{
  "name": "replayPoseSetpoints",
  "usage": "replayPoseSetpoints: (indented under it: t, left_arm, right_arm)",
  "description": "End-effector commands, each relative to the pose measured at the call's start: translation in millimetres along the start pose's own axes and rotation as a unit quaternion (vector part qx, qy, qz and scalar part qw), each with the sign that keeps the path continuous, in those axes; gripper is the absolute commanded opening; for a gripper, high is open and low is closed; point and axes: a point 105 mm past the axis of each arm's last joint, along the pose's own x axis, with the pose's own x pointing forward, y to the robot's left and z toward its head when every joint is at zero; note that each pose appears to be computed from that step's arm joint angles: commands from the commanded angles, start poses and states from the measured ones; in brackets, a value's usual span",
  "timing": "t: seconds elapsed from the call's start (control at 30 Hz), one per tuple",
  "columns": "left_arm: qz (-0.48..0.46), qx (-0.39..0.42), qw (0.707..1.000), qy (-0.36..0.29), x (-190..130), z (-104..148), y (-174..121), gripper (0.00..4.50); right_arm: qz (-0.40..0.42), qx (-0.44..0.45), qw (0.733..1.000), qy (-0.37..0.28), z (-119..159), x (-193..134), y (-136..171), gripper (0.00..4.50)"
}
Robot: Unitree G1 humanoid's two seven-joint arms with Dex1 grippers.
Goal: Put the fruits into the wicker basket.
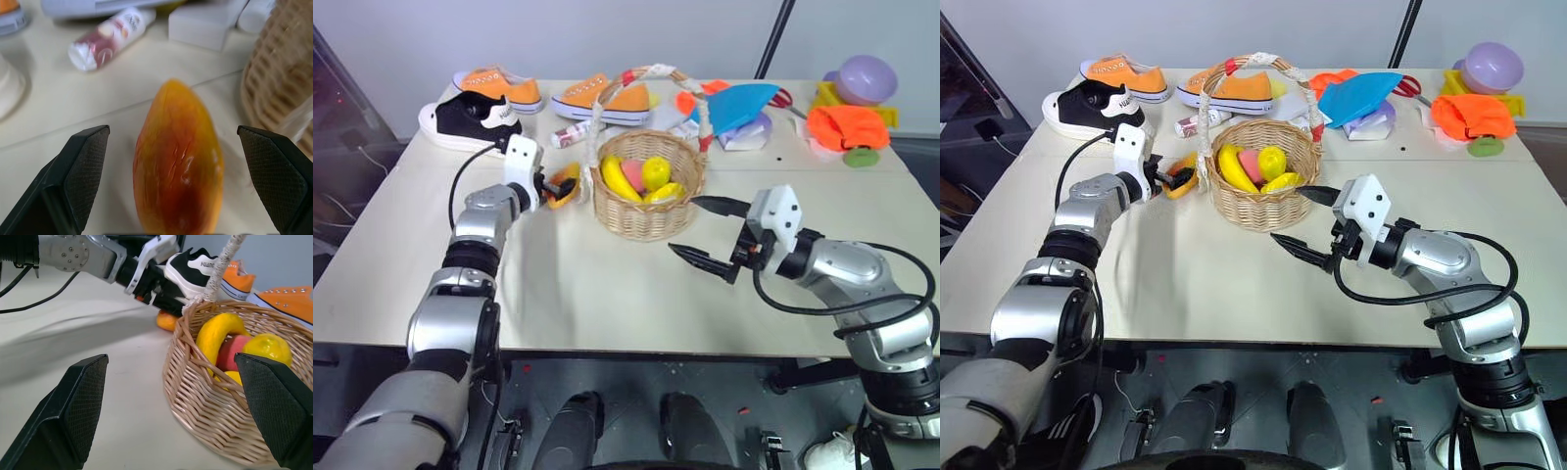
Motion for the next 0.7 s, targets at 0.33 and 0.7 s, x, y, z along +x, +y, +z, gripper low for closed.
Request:
replayPoseSetpoints:
  t: [0.33,0.7]
  left_arm:
    - [-0.010,0.000,1.000,0.003,11,-7,-16,3.96]
    - [0.016,0.010,0.998,-0.058,0,16,4,2.01]
  right_arm:
    - [-0.009,-0.039,0.999,-0.024,23,-2,0,4.32]
    - [-0.019,-0.046,0.999,-0.017,19,-5,-3,4.32]
